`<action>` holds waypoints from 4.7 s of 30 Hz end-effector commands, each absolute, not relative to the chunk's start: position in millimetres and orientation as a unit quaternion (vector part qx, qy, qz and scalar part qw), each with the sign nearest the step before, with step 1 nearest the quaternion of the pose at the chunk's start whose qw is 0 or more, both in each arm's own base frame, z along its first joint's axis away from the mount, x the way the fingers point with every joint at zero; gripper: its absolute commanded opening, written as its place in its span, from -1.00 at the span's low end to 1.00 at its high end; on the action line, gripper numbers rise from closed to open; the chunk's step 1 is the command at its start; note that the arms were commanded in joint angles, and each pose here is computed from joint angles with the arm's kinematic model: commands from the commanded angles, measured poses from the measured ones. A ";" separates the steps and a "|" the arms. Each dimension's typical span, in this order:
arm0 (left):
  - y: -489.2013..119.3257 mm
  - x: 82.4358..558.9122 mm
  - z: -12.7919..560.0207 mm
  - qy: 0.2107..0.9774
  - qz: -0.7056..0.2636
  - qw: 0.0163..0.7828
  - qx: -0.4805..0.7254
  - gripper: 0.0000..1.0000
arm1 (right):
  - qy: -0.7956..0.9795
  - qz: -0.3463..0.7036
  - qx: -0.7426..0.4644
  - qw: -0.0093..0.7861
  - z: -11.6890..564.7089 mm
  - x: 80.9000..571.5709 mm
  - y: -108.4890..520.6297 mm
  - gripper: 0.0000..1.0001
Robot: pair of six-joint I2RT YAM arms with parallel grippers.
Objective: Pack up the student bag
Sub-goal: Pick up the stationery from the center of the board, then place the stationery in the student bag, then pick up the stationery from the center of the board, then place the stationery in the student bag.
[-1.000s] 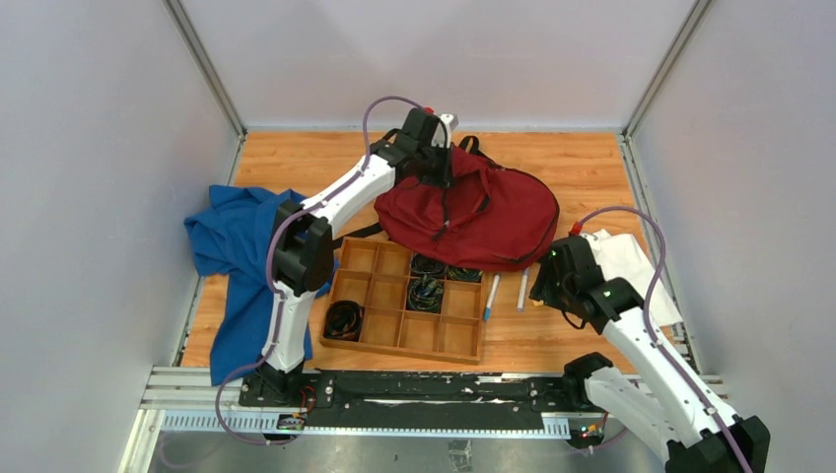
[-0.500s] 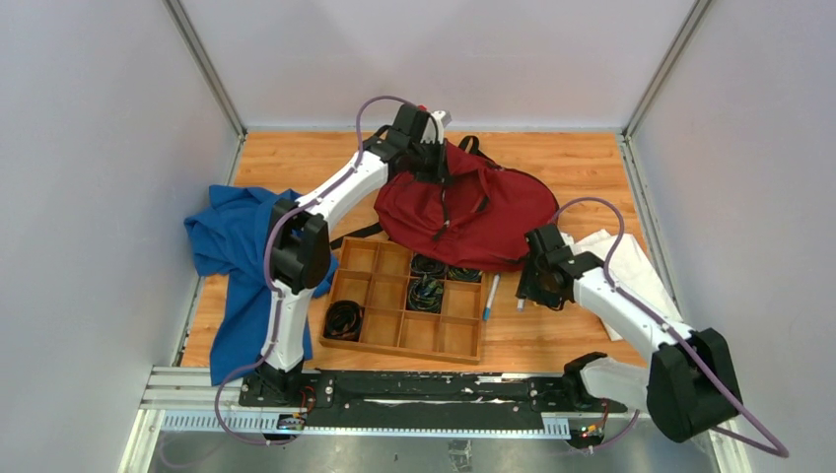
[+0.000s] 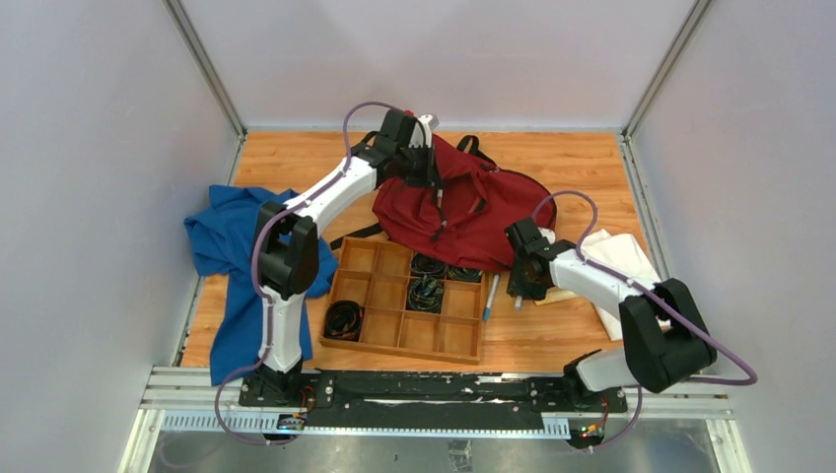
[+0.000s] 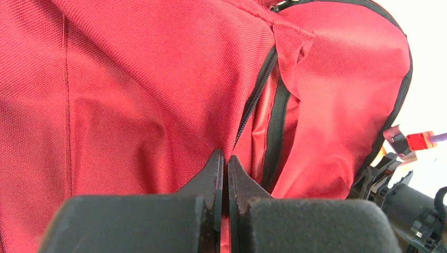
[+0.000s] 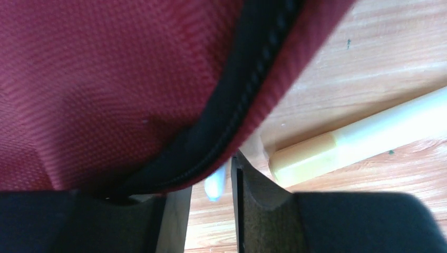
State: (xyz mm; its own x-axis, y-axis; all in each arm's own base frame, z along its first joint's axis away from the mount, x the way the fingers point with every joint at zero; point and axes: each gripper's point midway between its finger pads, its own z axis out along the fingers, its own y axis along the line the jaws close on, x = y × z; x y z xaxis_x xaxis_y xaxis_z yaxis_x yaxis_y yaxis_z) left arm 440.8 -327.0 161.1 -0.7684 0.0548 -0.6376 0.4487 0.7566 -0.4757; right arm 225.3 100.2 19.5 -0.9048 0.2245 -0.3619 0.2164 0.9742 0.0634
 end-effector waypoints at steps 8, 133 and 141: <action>-327.5 432.7 171.8 0.880 -0.342 0.299 0.140 -1.00 | 0.974 -0.018 0.132 0.182 0.7 201.3 102.1 -0.99; -331.6 412.3 186.9 0.856 -0.413 0.287 0.120 -1.00 | 0.923 0.226 -0.003 0.313 189.0 312.4 198.5 -1.00; -329.6 408.4 207.6 0.850 -0.411 0.297 0.142 -1.00 | 0.914 0.304 0.053 0.263 174.0 389.0 238.4 -1.00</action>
State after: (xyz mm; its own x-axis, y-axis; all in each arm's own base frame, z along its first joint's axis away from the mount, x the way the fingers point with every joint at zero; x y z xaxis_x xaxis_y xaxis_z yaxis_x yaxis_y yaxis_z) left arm 421.8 -329.9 173.8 -0.8045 -0.0360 -0.5929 0.4223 0.6672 -0.6136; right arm 359.5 223.1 159.9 -0.8595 0.1875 -0.4756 -0.0823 0.8674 0.4908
